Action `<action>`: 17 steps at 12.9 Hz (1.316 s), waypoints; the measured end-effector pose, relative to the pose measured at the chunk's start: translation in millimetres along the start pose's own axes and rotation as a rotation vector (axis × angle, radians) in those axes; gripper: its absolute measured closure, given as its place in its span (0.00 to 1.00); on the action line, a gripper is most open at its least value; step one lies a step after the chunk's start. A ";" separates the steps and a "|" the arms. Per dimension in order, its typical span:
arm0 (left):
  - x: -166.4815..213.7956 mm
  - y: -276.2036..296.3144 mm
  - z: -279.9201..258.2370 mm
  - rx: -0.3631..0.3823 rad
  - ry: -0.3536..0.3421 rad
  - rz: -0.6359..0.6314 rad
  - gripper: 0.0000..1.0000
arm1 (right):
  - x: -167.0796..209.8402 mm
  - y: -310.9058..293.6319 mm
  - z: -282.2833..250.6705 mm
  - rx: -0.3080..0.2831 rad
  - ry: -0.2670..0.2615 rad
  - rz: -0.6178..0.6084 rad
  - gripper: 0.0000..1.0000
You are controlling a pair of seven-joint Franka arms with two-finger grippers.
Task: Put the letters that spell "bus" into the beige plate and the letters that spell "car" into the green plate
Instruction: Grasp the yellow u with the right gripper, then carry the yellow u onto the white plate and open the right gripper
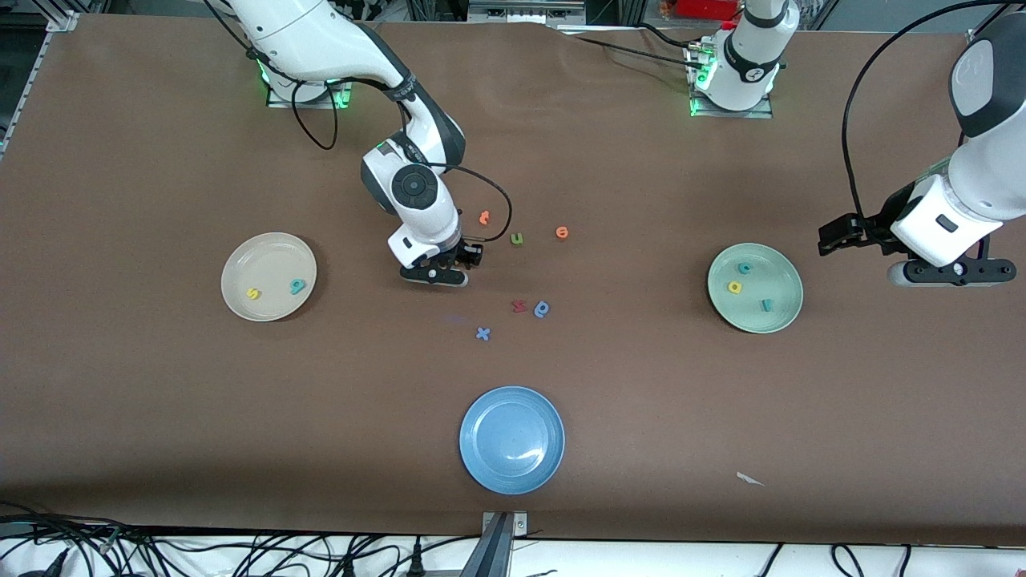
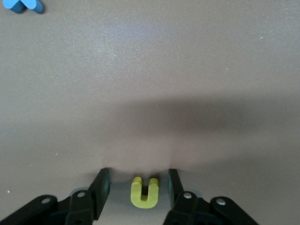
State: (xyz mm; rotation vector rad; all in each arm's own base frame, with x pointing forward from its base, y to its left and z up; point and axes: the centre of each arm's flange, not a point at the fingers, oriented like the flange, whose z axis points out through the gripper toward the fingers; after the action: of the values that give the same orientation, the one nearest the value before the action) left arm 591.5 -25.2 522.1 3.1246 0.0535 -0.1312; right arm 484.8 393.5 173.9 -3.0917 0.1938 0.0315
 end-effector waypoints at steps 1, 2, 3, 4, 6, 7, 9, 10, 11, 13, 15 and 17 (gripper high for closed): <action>0.0 0.4 0.0 0.000 0.000 0.001 0.00 | 0.0 0.1 0.1 -0.001 0.000 -0.001 0.43; -0.1 0.7 0.0 0.000 0.000 0.001 0.00 | -0.2 0.0 0.1 -0.003 0.001 -0.002 0.43; -0.1 0.8 0.1 0.000 0.000 0.001 0.00 | -0.4 0.1 -0.2 -0.006 0.001 -0.003 0.50; -0.1 0.8 0.3 0.000 -0.001 0.001 0.00 | -0.7 -0.1 0.0 -0.007 0.002 -0.005 0.50; -0.2 0.9 0.9 0.000 -0.002 0.002 0.00 | -2.4 -2.9 -1.0 -0.005 0.004 -0.010 0.67; -0.3 0.9 1.5 0.000 -0.003 0.002 0.00 | -3.1 -3.6 -1.0 -0.005 0.005 -0.012 0.67; -0.3 1.0 2.0 0.000 -0.004 0.002 0.00 | -3.6 -5.5 -2.4 -0.004 0.008 -0.017 0.74; -0.4 1.0 2.2 0.000 -0.005 0.002 0.00 | -3.6 -5.5 -2.5 -0.004 0.008 -0.017 0.74; -0.4 1.0 2.5 0.001 -0.005 0.002 0.00 | -3.6 -5.5 -2.5 -0.004 0.009 -0.017 0.74; -0.4 1.0 2.8 0.001 -0.006 0.002 0.00 | -3.2 -5.3 -2.9 -0.005 0.010 -0.022 0.74; -0.4 1.1 2.9 0.001 -0.006 0.002 0.00 | 6.0 3.6 -6.2 -0.013 0.012 -0.035 0.74; -0.4 1.2 3.1 0.001 -0.006 0.002 0.00 | 26.0 26.2 -24.4 -0.033 -0.008 -0.065 0.74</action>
State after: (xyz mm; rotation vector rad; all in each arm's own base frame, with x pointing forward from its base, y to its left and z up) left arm 590.8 -26.5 519.1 3.1247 0.0500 -0.1410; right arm 507.8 363.2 196.6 -3.1281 0.0934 0.0458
